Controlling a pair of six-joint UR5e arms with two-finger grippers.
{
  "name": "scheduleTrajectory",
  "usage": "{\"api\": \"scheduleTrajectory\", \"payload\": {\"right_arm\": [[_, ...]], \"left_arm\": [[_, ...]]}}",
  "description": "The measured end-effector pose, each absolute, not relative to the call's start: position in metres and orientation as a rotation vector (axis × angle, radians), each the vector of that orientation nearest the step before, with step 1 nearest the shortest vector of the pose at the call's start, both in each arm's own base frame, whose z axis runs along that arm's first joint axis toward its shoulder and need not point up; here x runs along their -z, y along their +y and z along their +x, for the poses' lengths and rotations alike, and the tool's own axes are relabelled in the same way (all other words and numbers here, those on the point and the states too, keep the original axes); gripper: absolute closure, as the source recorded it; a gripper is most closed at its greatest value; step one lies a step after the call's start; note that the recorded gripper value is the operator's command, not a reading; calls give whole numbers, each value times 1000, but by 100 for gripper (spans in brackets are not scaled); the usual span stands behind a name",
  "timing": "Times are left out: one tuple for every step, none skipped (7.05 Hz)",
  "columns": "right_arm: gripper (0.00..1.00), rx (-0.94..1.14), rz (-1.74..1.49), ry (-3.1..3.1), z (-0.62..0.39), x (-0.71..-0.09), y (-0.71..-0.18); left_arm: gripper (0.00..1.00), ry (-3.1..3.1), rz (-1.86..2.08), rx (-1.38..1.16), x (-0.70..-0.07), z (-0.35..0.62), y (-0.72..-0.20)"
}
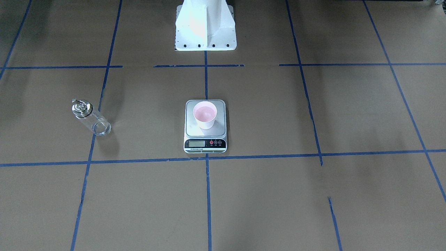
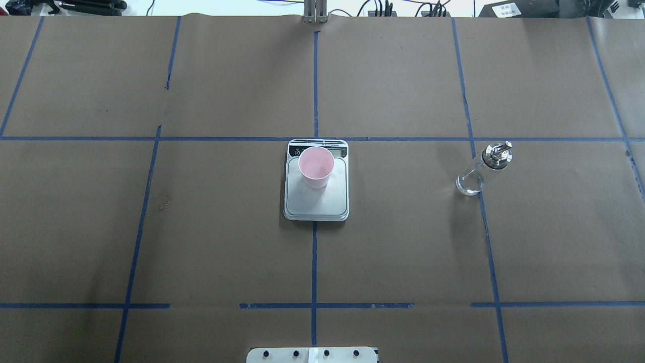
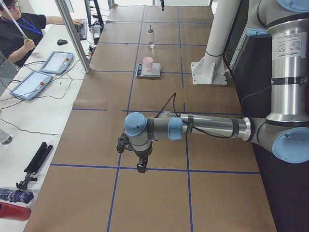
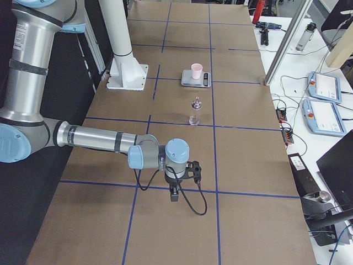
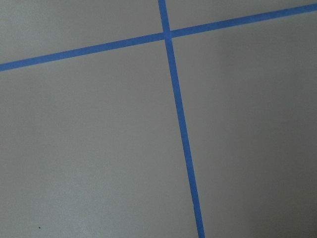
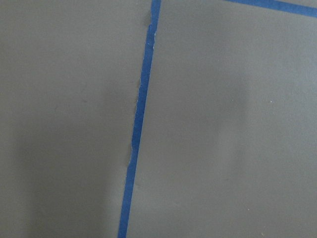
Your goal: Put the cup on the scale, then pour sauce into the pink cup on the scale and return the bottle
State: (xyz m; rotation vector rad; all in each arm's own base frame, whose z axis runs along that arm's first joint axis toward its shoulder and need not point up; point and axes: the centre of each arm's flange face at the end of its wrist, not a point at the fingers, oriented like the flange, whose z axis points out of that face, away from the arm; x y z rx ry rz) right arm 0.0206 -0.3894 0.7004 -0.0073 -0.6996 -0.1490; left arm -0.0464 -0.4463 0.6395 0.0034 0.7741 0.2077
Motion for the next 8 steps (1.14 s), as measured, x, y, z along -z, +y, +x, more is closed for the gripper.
{"api": "scheduleTrajectory", "payload": {"right_arm": [[0,149,-8,-698,21,-701,-389],[0,149,-9,-697,21,-701,-389],[0,148,-10,-696,21,-702,-389],[0,147,-11,-696,21,-702,-389],[0,146,-10,-698,20,-701,-389],[0,146,-9,-700,20,-701,-389],[0,147,-9,-701,20,-701,-390],[0,147,-9,-701,20,-701,-389]], "left_arm": [[0,794,6,-209,-638,-44,-447],[0,816,9,-209,-636,-42,-447],[0,827,11,-210,-634,-41,-447],[0,832,13,-211,-634,-40,-447],[0,833,16,-213,-633,-40,-447],[0,833,20,-216,-632,-40,-448],[0,833,23,-217,-632,-40,-448],[0,833,25,-218,-632,-40,-448]]}}
